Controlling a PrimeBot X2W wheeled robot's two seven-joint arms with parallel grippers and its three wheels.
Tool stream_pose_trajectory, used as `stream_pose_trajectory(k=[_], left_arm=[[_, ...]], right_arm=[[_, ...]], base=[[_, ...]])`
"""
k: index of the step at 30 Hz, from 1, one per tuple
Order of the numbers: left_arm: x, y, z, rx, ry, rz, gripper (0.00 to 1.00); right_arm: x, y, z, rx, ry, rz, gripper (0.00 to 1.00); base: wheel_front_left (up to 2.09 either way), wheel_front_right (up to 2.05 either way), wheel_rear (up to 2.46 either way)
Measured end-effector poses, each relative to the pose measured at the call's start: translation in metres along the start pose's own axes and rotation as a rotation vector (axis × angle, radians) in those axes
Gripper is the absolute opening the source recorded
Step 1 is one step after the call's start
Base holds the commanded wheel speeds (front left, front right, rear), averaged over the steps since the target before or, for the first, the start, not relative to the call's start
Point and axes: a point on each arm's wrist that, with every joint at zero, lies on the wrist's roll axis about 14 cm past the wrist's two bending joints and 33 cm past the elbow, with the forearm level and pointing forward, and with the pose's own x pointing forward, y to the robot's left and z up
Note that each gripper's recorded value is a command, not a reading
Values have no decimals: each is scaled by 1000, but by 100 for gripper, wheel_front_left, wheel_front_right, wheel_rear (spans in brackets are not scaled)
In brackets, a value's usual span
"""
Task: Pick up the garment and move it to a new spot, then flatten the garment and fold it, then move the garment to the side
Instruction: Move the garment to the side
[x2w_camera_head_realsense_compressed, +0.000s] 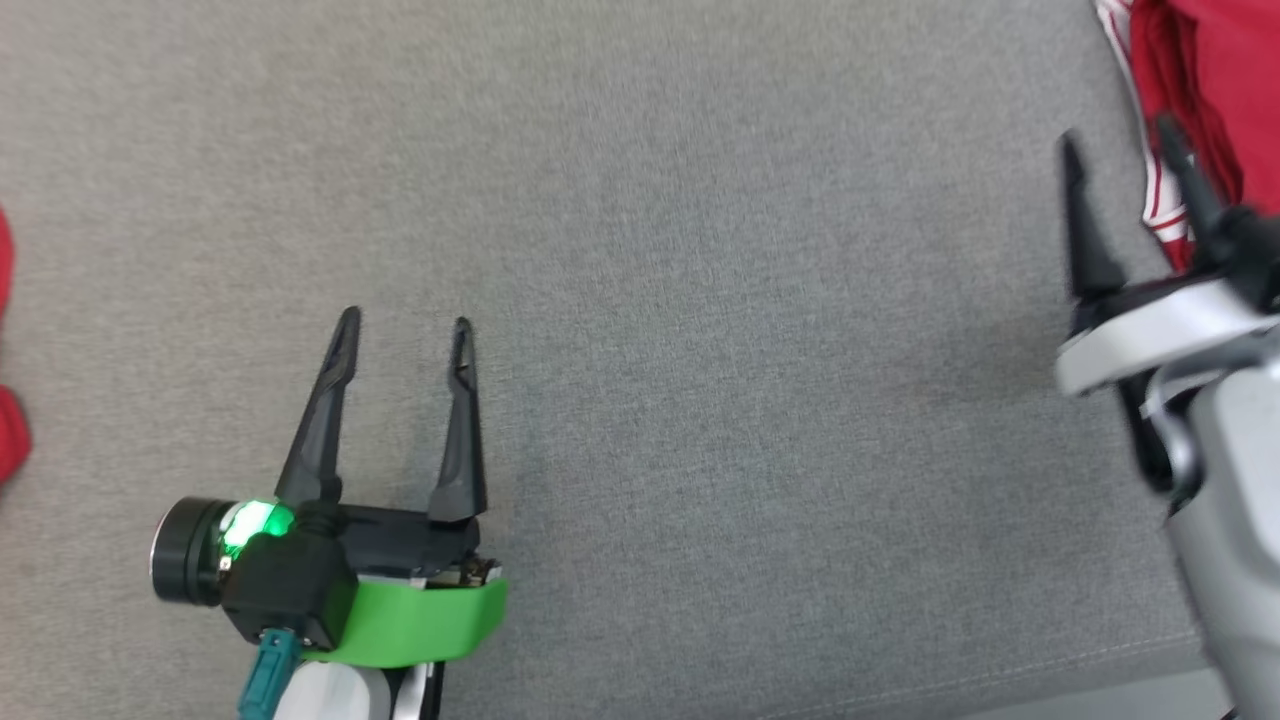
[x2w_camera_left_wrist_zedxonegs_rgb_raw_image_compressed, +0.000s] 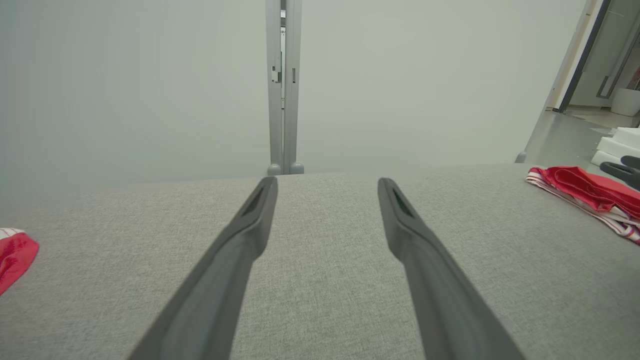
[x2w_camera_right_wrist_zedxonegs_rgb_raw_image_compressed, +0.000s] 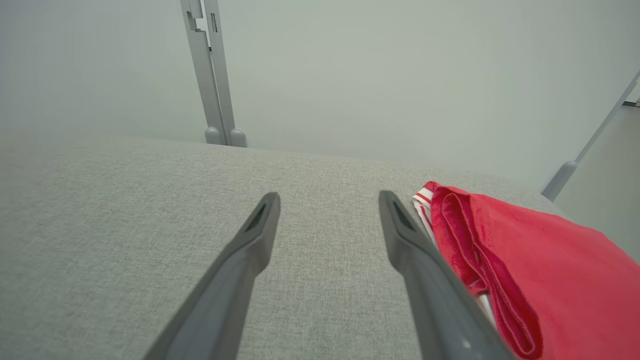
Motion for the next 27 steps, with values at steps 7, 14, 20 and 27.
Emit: stream_pose_trajectory(k=[7, 14, 20, 27], left_arm=[[-21, 16, 24, 21, -27, 65, 100], [-42, 27, 48, 26, -68, 104, 100], [-53, 39, 67, 16, -113, 152, 100], [-80, 45, 51, 17, -48, 192, 100]], right_arm=[[-33, 42, 20, 93, -58, 40, 100], [-62, 69, 60, 146, -176, 76, 100], [-82, 83, 78, 158, -231, 98, 100], [-109, 91, 80, 183, -239, 98, 100]], base=[[0, 0, 0], [0, 0, 0], [0, 0, 0], [0, 0, 0]])
